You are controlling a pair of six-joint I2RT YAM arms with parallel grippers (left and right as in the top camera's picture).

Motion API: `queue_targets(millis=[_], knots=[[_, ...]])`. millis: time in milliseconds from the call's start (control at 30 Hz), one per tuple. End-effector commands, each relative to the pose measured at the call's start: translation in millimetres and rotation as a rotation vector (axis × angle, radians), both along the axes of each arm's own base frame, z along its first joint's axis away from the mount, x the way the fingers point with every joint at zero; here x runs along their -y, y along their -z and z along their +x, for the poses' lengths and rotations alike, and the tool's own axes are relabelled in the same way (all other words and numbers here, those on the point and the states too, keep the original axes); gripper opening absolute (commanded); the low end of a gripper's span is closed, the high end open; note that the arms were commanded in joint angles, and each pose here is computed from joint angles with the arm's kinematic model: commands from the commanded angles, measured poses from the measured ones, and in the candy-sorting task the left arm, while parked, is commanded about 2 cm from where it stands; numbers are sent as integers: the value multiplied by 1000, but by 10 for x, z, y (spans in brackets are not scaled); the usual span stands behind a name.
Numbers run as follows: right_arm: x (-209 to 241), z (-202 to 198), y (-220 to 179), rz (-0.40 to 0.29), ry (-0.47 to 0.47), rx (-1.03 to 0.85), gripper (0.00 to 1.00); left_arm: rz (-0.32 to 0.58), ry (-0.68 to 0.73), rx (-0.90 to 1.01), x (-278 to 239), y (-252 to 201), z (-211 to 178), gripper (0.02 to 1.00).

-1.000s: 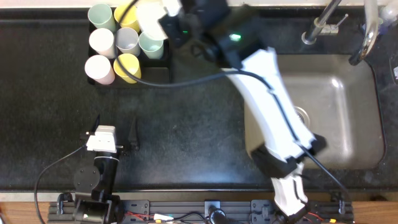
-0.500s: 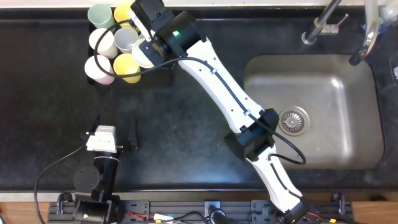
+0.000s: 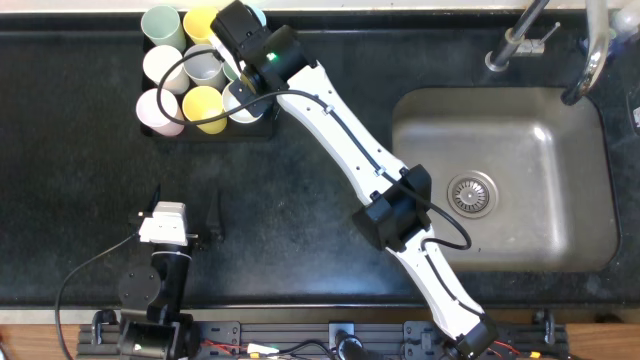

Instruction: Store Cups

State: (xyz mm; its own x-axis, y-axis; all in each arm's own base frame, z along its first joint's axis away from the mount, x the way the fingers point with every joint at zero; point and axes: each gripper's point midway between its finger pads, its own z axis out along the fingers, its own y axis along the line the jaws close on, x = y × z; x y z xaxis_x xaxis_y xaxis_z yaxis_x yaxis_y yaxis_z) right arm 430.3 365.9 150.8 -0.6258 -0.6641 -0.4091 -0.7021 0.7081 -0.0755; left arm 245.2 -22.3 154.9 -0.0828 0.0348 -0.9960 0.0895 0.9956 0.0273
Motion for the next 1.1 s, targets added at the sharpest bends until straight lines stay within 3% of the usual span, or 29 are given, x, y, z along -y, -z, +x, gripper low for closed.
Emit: queue_targets(millis=[33,700,800,833,867,900,933,1000,1100], knots=[[-43,-30,165,-33,-32,-17,42,10,10,7,15,-10,-6,1000],[25,-100,514,-105,-53,-88,47,10,10,7,15,-10,-6,1000],[28,-94,513,-104,-52,-88,251,10,10,7,15,-10,-6,1000],[28,-94,513,-104,-51,-88,382,10,10,7,15,-10,-6,1000],[28,-94,513,-104,-51,-88,612,10,10,7,15,-10,-6,998],[27,-93,513,-104,-51,-87,766,10,10,7,15,-10,-6,998],[27,-92,513,-103,-51,-87,855,10,10,7,15,-10,-6,1000],[24,-89,511,-102,-51,-86,996,10,10,7,15,-10,-6,1000],[4,-58,497,-93,-50,-72,996,10,10,7,15,-10,-6,1000]])
